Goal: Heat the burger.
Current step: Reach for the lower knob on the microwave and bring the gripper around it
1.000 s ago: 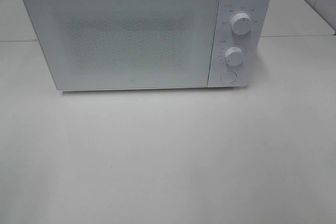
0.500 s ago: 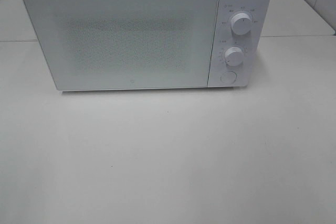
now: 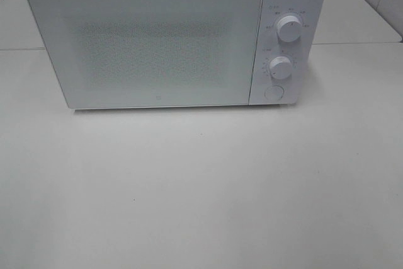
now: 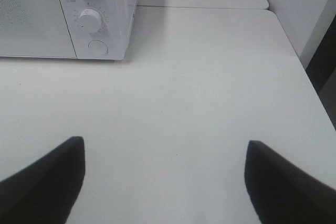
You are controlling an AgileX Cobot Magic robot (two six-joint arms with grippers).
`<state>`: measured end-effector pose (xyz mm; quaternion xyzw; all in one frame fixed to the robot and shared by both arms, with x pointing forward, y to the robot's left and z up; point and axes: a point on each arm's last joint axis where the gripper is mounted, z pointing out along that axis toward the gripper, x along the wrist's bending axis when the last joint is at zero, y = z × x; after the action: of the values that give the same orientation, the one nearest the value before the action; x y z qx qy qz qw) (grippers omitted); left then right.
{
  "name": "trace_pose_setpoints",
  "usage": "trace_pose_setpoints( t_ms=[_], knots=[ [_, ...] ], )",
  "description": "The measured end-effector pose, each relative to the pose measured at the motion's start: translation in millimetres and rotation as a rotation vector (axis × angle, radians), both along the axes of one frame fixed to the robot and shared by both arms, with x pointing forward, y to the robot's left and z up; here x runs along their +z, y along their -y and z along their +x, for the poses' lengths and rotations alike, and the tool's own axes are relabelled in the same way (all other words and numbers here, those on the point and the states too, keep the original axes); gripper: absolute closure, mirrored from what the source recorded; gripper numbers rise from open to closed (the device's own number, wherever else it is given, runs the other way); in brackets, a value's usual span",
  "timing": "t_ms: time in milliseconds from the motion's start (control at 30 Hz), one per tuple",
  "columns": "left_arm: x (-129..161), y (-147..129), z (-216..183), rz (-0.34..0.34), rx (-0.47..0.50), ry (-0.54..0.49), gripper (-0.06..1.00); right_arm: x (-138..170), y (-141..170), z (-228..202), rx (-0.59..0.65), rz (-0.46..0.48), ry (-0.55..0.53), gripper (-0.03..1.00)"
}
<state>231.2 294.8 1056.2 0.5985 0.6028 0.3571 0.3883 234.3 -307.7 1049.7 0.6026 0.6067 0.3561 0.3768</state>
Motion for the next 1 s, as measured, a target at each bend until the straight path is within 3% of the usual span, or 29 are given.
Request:
trace_pose_setpoints(
  t_ms=[633,1000],
  knots=[
    [0.0,0.0,0.0,0.0,0.0,0.0,-0.05,0.0,0.0,0.0,0.0,0.001,0.0,0.21],
    [0.0,0.0,0.0,0.0,0.0,0.0,-0.05,7.3,-0.6,5.7,0.003,0.0,0.011,0.11]
  ],
)
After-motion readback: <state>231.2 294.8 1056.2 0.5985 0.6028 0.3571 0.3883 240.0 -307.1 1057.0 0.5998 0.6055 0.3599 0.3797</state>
